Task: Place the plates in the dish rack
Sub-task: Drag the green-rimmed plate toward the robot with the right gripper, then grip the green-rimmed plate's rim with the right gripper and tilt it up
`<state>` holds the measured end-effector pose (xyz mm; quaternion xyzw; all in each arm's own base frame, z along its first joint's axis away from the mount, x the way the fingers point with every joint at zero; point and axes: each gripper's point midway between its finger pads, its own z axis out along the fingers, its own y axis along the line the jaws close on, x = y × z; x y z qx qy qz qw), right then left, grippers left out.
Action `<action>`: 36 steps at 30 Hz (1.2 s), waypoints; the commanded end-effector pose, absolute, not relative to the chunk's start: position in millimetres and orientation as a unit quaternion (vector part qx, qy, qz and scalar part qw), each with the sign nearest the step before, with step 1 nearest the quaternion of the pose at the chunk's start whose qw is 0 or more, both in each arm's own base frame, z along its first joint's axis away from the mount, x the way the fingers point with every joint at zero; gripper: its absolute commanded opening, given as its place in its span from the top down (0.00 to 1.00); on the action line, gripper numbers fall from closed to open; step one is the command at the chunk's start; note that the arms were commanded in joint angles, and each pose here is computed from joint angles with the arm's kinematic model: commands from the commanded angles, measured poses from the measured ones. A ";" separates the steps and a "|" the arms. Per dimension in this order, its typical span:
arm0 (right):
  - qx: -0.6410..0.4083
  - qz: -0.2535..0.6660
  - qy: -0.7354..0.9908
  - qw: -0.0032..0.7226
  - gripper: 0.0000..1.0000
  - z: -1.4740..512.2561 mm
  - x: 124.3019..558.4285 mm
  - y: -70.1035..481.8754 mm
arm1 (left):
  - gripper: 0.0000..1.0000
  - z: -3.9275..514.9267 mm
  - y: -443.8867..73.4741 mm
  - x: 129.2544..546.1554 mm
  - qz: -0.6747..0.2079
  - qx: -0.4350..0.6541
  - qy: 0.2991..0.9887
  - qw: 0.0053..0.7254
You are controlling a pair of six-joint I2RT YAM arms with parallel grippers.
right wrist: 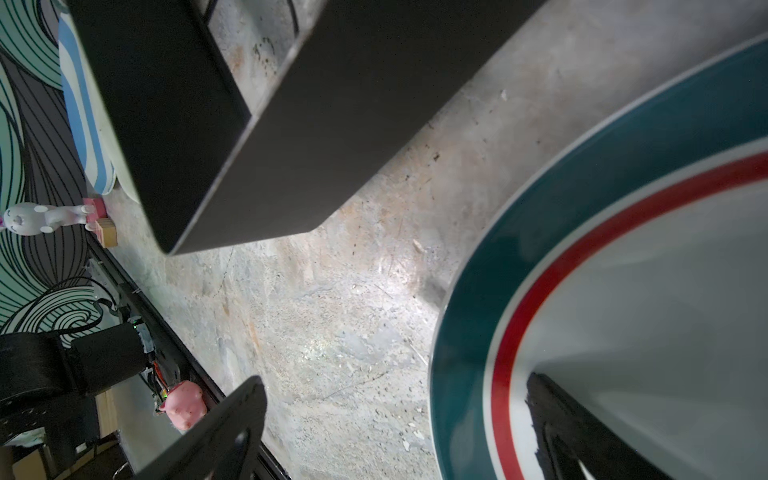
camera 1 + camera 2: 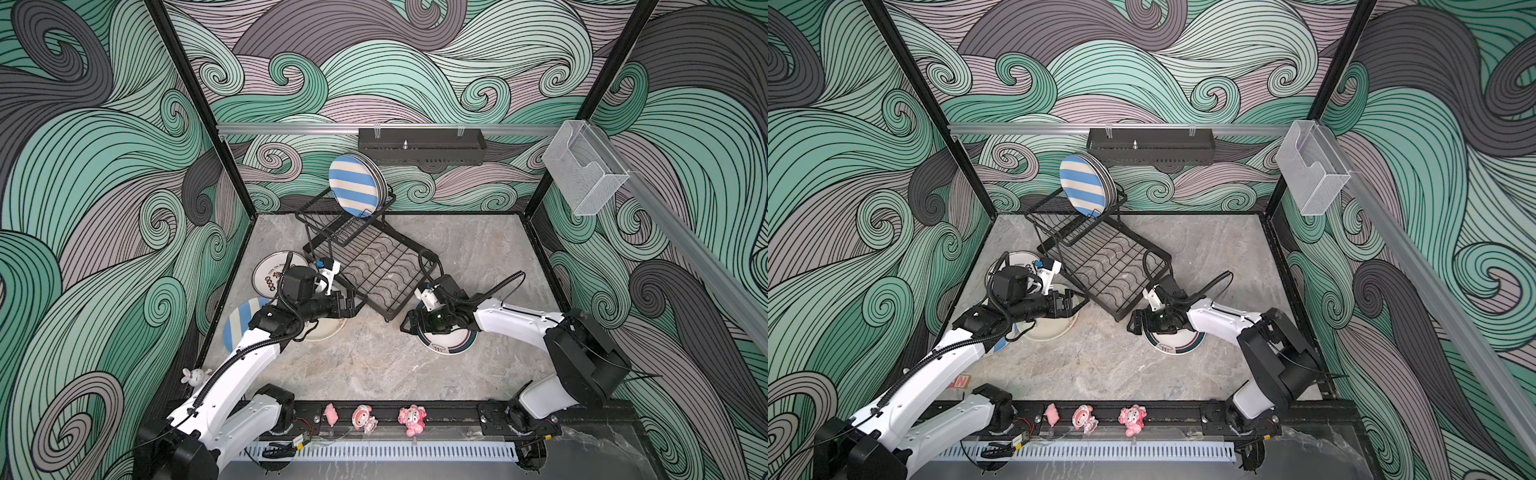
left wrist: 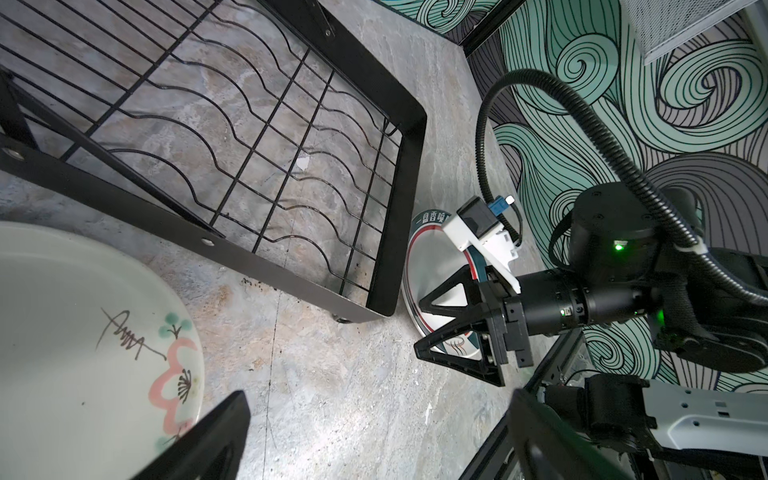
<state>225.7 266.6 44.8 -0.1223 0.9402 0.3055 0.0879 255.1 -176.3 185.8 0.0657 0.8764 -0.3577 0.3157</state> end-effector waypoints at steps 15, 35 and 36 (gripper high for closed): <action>-0.098 0.202 0.963 0.150 0.05 77.5 223.3 213.7 | 0.01 175.3 -187.4 244.5 -0.367 0.066 0.873 0.315; 0.132 0.266 0.938 0.180 0.38 53.1 220.6 111.6 | 0.01 159.8 -201.3 239.6 -0.358 0.088 0.883 0.291; 0.133 0.272 0.935 0.183 0.39 52.9 223.2 112.0 | 0.01 160.0 -201.5 239.4 -0.358 0.089 0.883 0.290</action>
